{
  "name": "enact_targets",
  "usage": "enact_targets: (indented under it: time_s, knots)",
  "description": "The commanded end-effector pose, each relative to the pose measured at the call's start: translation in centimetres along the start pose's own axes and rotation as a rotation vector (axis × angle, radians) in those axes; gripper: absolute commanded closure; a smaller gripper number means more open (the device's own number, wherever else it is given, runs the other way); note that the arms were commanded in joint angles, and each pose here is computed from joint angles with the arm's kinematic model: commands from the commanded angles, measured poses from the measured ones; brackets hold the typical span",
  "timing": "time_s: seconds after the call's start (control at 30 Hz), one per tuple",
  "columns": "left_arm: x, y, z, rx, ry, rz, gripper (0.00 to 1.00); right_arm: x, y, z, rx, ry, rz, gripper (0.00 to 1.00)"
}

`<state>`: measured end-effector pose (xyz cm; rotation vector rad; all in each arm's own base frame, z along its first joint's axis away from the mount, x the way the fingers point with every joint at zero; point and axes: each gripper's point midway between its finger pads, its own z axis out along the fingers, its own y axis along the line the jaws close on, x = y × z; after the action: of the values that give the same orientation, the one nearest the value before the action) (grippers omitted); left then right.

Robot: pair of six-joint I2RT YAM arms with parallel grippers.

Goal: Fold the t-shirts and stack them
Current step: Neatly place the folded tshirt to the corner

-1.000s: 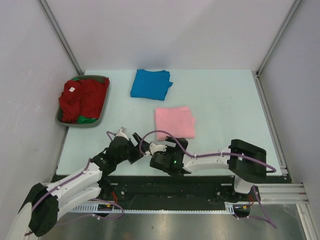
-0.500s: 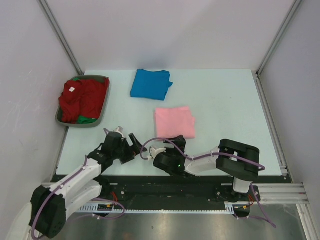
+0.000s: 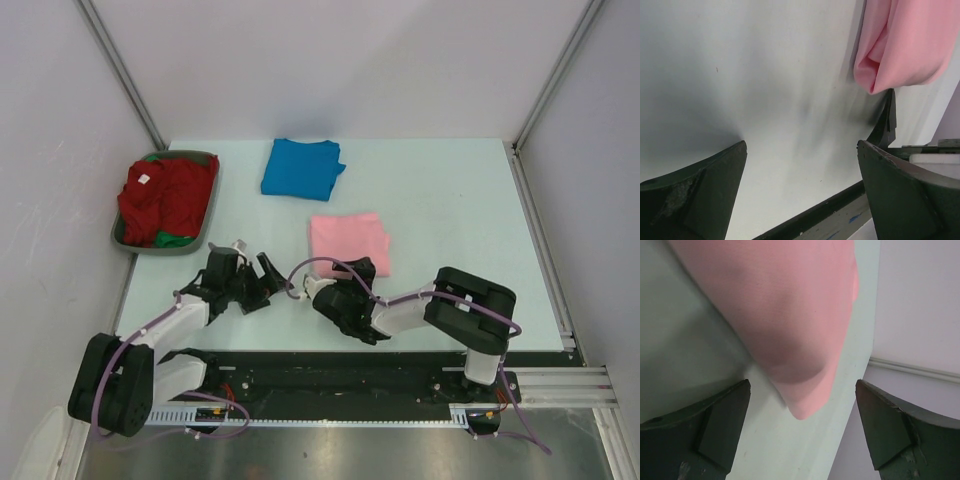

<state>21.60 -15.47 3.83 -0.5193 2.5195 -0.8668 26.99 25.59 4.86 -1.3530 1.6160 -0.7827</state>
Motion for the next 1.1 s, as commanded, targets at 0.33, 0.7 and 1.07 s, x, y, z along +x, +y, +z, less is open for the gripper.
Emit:
enact_targets:
  time_s: [0.33,0.7,1.07]
  knots:
    - [-0.3,2.4,0.7,-0.035,0.02,0.003,0.0,0.7,4.8,3.7,-0.203,0.008,-0.012,0.73]
    - [1.5,0.9,1.1,0.098,0.1,-0.016,0.0,0.5,3.4,0.3,-0.171,0.027,0.041,1.0]
    - [2.6,-2.0,0.6,0.247,0.199,-0.09,0.0,-0.4,0.8,-3.5,-0.141,-0.017,0.053,1.0]
